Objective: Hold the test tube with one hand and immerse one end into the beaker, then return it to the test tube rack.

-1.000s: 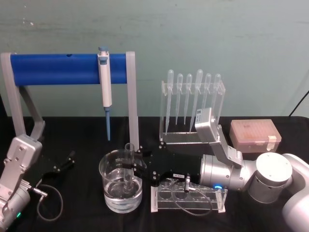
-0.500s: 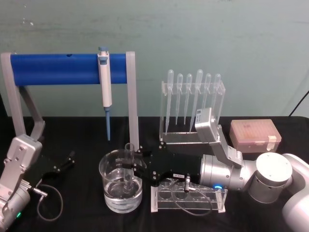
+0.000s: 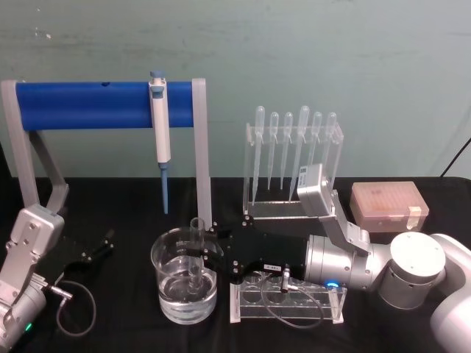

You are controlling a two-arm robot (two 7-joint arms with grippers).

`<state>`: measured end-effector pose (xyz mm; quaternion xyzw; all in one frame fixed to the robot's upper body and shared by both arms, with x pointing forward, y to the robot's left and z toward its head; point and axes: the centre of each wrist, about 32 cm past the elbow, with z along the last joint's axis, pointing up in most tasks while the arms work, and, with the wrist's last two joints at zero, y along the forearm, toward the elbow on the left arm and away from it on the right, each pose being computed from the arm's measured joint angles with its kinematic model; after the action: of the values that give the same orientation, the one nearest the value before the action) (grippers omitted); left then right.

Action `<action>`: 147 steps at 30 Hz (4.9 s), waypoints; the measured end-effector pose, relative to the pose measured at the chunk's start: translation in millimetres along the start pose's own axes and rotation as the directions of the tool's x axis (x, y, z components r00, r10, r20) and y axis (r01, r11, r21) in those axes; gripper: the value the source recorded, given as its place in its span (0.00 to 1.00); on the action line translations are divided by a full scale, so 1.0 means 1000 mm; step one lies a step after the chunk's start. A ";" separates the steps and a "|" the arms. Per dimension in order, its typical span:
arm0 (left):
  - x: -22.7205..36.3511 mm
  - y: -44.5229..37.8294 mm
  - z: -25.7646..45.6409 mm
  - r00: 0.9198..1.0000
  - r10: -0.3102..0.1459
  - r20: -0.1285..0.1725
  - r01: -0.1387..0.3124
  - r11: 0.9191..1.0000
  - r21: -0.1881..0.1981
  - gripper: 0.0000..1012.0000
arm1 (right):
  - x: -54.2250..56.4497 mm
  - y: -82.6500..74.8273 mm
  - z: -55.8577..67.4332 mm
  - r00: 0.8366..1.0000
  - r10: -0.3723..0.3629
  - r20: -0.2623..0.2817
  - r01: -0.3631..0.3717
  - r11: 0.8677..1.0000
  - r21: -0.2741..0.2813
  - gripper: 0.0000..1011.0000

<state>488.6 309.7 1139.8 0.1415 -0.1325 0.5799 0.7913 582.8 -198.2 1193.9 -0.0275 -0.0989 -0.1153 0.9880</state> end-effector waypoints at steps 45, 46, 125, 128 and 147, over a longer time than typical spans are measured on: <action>0.0000 0.0000 0.0000 1.000 0.000 0.000 0.000 1.000 0.000 0.99 | 0.000 0.000 0.000 1.000 0.000 0.000 0.000 1.000 0.000 0.22; 0.0000 0.0000 0.0000 1.000 0.000 0.000 0.000 1.000 0.000 0.99 | 0.000 0.000 0.000 1.000 0.000 0.000 0.000 1.000 0.000 0.22; 0.0000 0.0000 0.0000 1.000 0.000 0.000 0.000 1.000 0.000 0.99 | 0.000 -0.002 0.001 1.000 -0.011 -0.010 0.011 1.000 0.017 0.22; 0.0000 0.0000 0.0000 1.000 0.000 0.000 0.000 1.000 0.000 0.99 | 0.000 -0.004 0.004 1.000 -0.012 -0.005 0.012 1.000 0.023 0.22; 0.0000 0.0000 0.0000 1.000 0.000 0.000 0.000 1.000 0.000 0.99 | 0.009 -0.015 0.051 1.000 -0.019 0.024 0.018 0.999 0.044 0.22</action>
<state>488.6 309.7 1139.8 0.1415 -0.1325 0.5799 0.7913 578.3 -210.4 1246.5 -0.0065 -0.1137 -0.1221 0.9860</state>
